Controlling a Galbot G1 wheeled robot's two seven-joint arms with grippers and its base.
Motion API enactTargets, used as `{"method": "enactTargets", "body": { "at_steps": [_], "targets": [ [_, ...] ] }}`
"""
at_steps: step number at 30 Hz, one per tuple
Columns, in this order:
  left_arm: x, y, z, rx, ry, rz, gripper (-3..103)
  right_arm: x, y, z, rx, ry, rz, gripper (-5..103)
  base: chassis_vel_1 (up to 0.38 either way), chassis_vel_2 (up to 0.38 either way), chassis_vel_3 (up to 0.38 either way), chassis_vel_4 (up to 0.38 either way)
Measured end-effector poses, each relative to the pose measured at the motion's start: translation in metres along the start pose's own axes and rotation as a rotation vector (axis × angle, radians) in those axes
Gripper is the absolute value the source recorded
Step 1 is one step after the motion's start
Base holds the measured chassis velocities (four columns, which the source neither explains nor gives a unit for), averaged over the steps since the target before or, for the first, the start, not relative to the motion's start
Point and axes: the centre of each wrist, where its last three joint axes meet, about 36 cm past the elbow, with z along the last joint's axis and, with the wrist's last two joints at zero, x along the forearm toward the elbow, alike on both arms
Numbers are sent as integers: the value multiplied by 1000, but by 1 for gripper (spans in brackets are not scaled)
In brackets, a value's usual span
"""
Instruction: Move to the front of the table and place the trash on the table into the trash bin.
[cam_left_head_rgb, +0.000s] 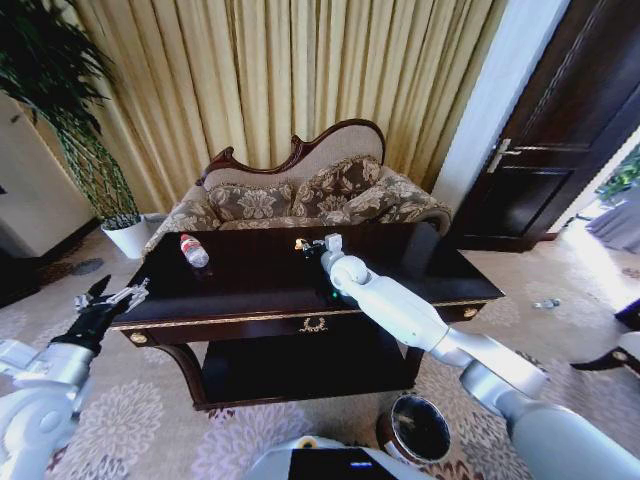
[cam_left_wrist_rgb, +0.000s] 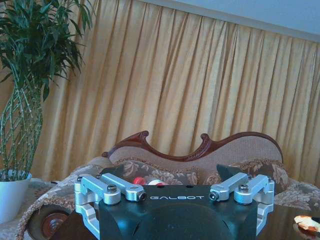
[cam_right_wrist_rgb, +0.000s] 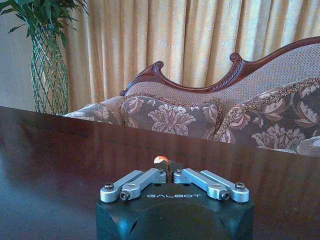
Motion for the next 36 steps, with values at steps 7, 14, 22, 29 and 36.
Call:
{"method": "enactTargets", "body": {
  "at_steps": [7, 14, 22, 29, 36],
  "targets": [
    [0, 1, 0, 0, 1, -1, 100, 0, 0, 2, 1, -1, 0, 0, 0, 0, 0, 0],
    [-1, 1, -1, 0, -2, 1, 100, 5, 1, -5, -16, -39, 4, 0, 0, 0, 0, 0],
    [-2, 0, -2, 0, -5, 2, 100, 19, -10, -40, -61, -164, 49, 0, 0, 0, 0, 0],
    [-4, -1, -4, 3, -10, 15, 100, 46, -43, -44, -25, -214, 140, 0, 0, 0, 0, 0],
    [-16, 3, -12, -14, -8, 38, 100, 108, -101, -22, 26, -126, 271, 0, 0, 0, 0, 0]
  ]
}}
